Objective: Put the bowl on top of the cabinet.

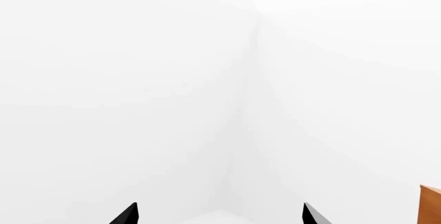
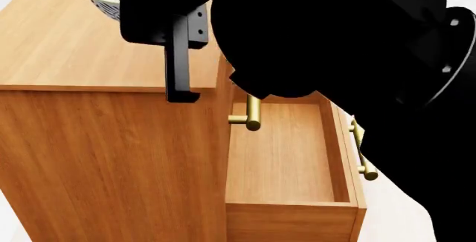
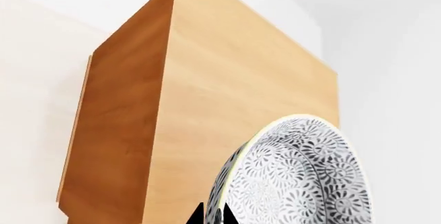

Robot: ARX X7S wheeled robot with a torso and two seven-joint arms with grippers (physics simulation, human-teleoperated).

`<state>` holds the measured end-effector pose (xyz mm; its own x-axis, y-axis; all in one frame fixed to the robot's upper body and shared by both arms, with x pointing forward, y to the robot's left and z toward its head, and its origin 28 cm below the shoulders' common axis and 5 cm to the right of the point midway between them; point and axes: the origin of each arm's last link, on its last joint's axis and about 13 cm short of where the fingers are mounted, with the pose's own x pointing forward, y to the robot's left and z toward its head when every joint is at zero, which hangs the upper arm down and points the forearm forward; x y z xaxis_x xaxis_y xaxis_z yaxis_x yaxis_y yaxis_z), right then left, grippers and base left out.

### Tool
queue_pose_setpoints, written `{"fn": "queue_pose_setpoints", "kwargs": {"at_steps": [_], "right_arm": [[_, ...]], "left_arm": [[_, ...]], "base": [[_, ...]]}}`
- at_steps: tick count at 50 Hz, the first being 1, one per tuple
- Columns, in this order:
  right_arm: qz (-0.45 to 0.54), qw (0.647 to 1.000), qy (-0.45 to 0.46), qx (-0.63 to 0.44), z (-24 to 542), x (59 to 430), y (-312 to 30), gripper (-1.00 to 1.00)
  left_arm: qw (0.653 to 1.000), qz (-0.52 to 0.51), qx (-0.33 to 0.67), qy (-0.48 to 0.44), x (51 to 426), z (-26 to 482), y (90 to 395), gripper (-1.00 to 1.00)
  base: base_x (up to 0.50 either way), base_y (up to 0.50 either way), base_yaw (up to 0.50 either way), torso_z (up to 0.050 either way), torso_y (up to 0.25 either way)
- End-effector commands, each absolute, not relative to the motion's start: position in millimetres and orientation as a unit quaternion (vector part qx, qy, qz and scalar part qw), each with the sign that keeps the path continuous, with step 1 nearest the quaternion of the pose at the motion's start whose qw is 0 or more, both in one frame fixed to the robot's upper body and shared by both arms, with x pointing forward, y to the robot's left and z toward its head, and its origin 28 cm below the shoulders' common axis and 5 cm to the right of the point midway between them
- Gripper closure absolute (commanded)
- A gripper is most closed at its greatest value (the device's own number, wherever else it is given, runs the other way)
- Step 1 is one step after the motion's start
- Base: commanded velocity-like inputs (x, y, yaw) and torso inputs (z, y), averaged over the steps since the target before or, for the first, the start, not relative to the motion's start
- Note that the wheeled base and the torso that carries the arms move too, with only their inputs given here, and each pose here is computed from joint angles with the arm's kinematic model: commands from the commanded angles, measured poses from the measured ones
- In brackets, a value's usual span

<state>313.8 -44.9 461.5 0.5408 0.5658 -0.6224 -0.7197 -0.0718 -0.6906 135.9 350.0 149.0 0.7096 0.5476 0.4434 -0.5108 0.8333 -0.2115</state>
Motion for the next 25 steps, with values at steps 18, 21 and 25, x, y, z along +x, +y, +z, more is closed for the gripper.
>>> {"fn": "queue_pose_setpoints", "kwargs": {"at_steps": [18,21,25], "right_arm": [[0.462,0.69,0.052,-0.555,425.5,334.4,-30.0,1.0],[0.459,0.693,0.053,-0.553,423.0,336.7,-30.7,1.0],[0.454,0.695,0.057,-0.555,419.9,340.1,-31.9,1.0]], "left_arm": [[0.923,0.288,-0.037,-0.251,134.8,148.7,350.8,-1.0],[0.924,0.287,-0.036,-0.252,134.8,149.0,350.6,-1.0],[0.924,0.287,-0.037,-0.251,134.8,148.7,350.8,-1.0]], "base": [[0.0,0.0,0.0,0.0,0.0],[0.0,0.0,0.0,0.0,0.0],[0.0,0.0,0.0,0.0,0.003]]}}
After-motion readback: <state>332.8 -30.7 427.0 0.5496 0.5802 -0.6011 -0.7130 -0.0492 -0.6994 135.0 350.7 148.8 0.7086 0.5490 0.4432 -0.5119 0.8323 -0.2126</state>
